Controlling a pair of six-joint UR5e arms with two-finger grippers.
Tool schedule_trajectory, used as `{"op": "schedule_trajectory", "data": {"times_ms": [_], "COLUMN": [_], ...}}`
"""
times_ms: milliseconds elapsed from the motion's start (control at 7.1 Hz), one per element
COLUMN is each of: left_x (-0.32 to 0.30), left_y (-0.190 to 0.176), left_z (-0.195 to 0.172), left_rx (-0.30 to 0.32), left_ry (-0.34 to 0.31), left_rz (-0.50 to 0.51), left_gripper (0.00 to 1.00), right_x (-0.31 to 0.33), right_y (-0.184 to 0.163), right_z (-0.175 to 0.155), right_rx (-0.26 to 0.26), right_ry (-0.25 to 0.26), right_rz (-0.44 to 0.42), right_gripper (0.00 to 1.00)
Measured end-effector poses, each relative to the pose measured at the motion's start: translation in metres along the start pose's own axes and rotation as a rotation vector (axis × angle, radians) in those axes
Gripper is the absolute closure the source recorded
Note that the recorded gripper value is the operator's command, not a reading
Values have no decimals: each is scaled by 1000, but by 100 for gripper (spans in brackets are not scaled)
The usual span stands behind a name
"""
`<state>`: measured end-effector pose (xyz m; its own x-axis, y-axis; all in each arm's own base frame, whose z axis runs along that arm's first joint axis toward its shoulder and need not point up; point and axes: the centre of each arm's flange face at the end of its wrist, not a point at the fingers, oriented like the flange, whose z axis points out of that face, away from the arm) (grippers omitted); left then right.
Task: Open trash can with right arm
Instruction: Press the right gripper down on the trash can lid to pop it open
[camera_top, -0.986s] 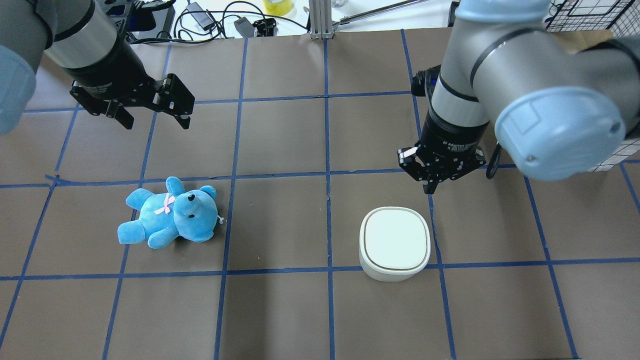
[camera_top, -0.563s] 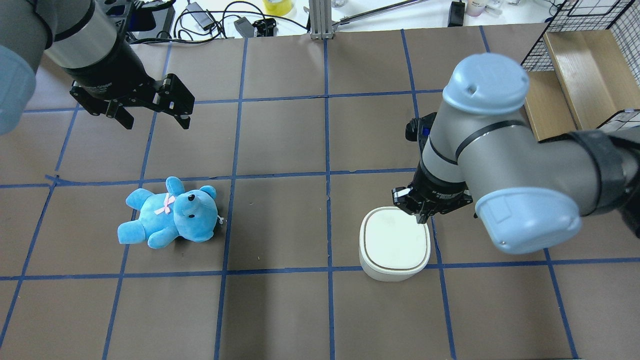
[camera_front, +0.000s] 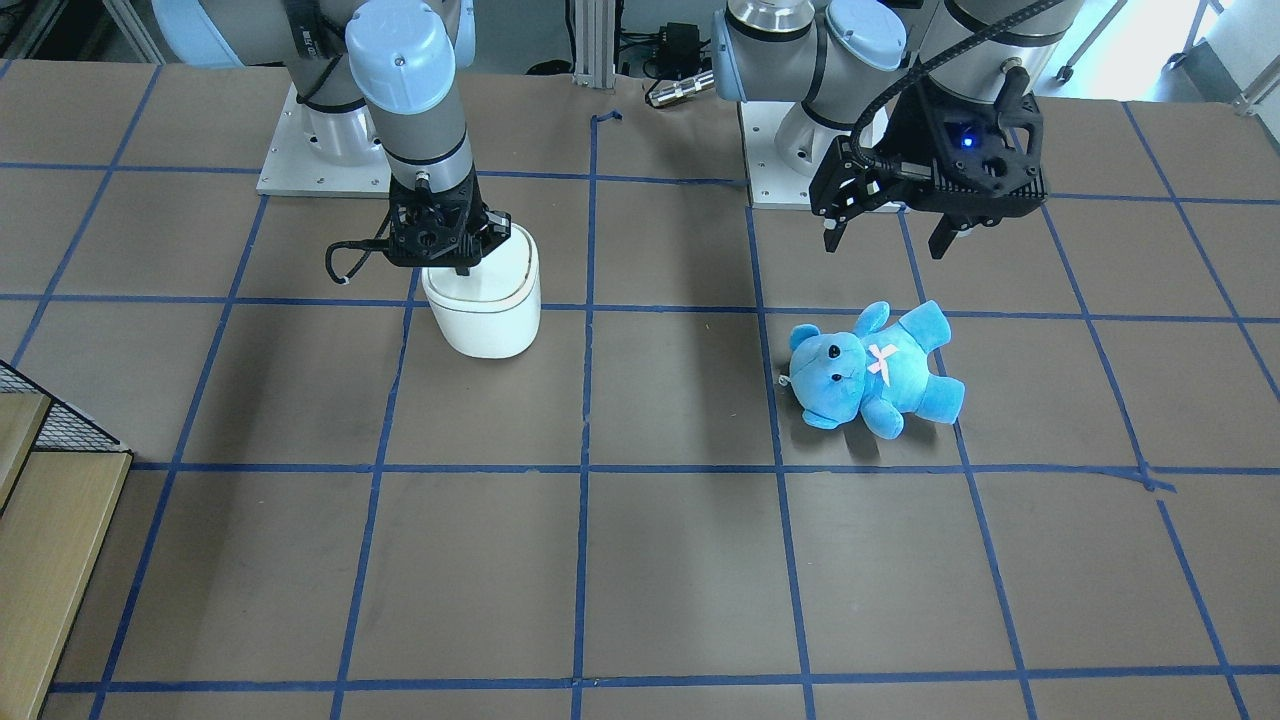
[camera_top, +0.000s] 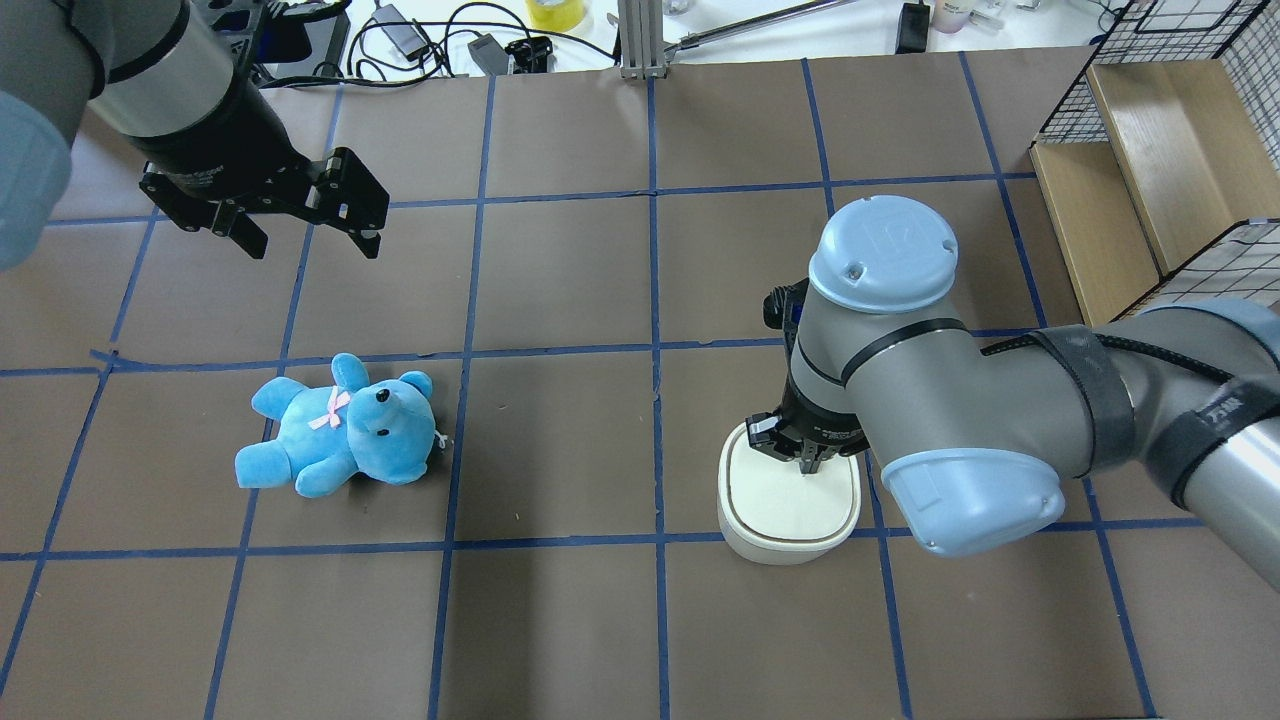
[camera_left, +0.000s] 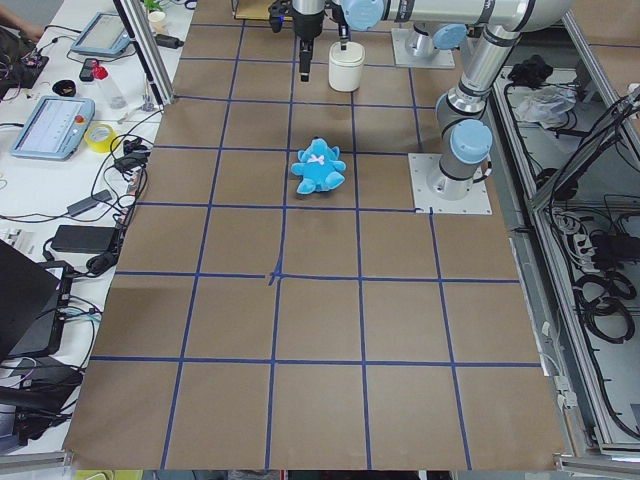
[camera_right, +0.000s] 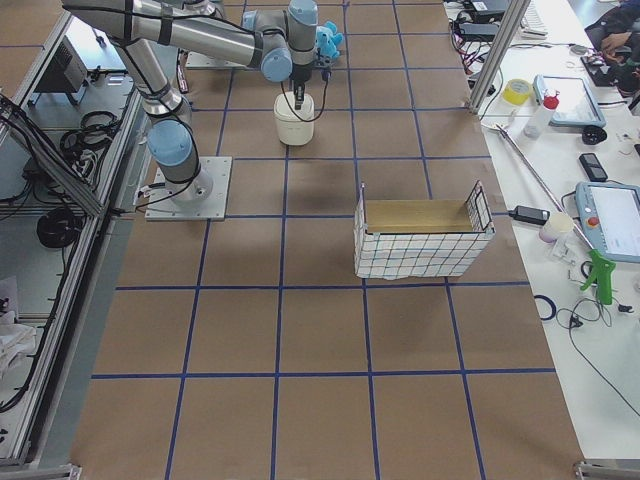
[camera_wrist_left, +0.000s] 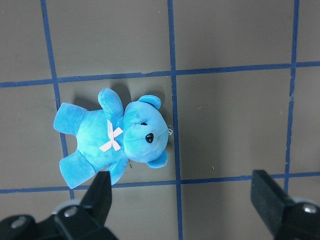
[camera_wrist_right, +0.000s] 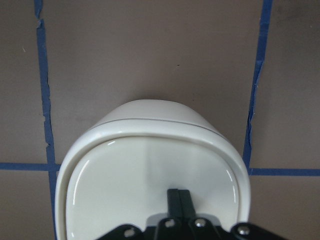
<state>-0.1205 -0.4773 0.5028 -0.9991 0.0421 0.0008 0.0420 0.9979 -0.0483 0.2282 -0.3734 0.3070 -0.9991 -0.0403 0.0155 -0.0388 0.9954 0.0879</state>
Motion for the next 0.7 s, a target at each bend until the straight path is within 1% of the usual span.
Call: {"op": "schedule_trajectory", "data": {"times_ms": [141,282,423,563,704], "left_x": [0,0,0,0,0], "left_y": [0,0,0,0,0], "left_z": [0,0,0,0,0], "left_rx": [0,0,0,0,0], "left_ry": [0,0,0,0,0], "left_rz": [0,0,0,0,0], "left_gripper": [0,0,0,0,0], "right_x": [0,0,1,2,2], "right_y": [0,1,1,1,1], "right_z": [-3,-5,-4,-5,-4], "right_rx": [4,6,5,6,5], "right_ry": [0,4,12,17,20], "right_rz": [1,4,4,3,3], "right_gripper": [73,74,94,100,100]}}
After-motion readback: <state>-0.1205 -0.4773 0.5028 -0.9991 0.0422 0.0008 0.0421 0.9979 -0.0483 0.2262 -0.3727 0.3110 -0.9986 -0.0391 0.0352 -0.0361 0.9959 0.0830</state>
